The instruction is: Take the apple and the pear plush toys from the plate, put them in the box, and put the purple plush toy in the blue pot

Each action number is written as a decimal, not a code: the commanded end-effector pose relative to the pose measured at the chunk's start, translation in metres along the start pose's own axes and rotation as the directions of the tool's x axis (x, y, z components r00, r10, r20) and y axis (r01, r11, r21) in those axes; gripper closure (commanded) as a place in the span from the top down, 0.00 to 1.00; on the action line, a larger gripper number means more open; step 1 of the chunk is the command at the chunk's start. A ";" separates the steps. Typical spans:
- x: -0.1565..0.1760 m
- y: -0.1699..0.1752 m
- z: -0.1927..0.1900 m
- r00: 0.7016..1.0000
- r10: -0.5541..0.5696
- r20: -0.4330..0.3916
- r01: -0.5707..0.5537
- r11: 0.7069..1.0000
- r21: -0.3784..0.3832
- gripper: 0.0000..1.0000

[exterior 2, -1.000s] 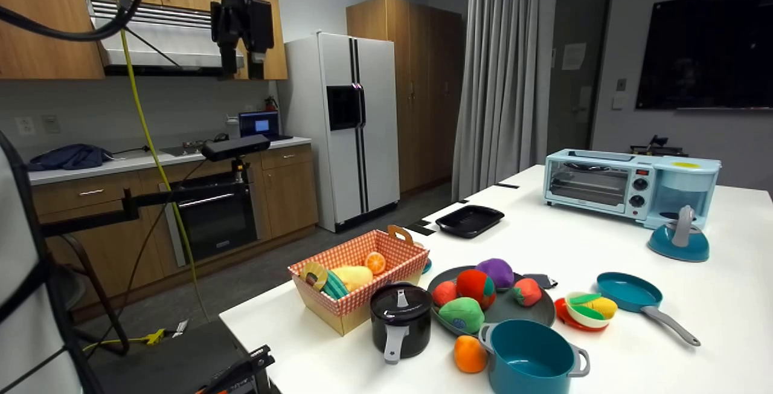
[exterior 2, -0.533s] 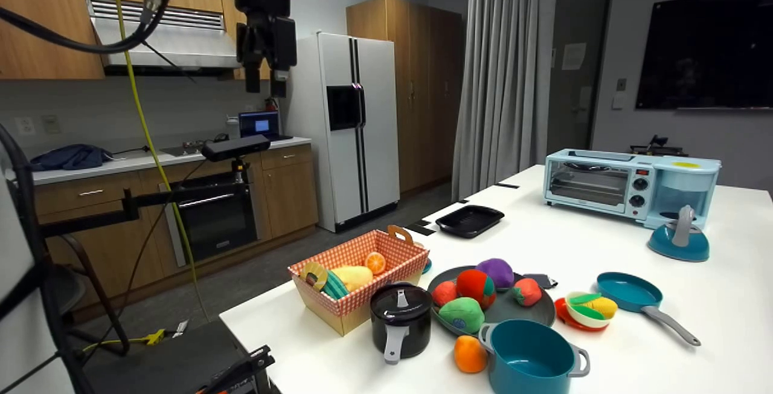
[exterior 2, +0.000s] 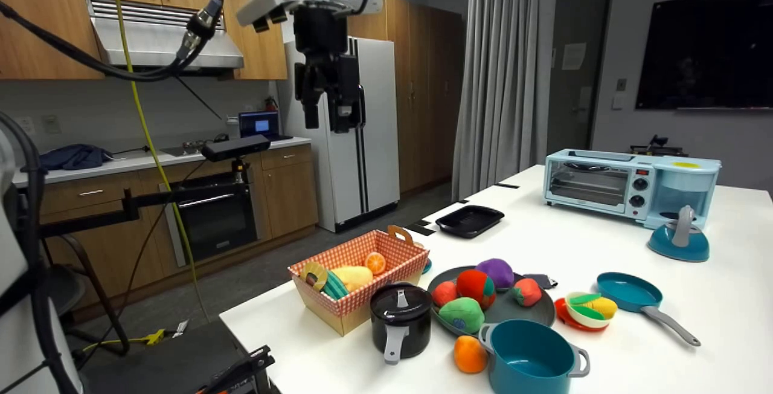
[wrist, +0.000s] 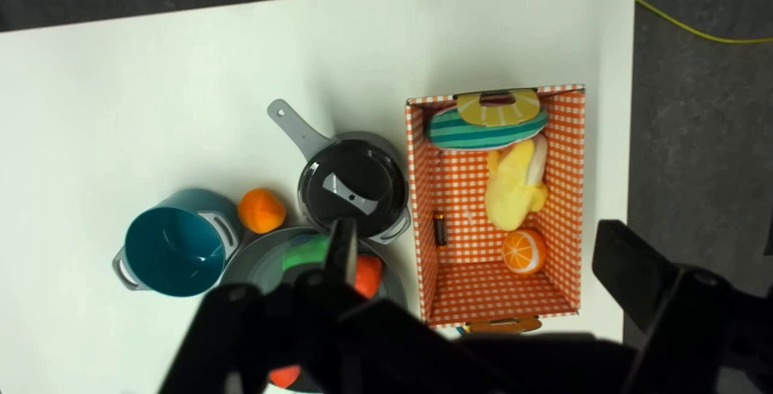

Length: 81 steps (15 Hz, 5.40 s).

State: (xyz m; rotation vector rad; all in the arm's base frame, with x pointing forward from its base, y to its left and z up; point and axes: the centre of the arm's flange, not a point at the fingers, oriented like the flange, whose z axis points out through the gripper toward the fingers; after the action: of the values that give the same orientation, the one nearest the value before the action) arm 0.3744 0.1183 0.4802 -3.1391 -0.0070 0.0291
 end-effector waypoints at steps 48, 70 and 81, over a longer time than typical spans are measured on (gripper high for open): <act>0.270 0.105 0.279 0.969 -0.215 -0.125 0.201 0.973 -0.115 1.00; 0.272 0.079 0.325 0.990 -0.127 -0.062 0.122 0.989 -0.078 0.98; 0.254 0.089 0.302 0.995 -0.063 -0.083 0.054 0.992 -0.115 0.12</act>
State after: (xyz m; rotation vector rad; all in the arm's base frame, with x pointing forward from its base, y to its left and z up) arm 0.6411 0.0319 0.1524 -3.2227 -0.1549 -0.1067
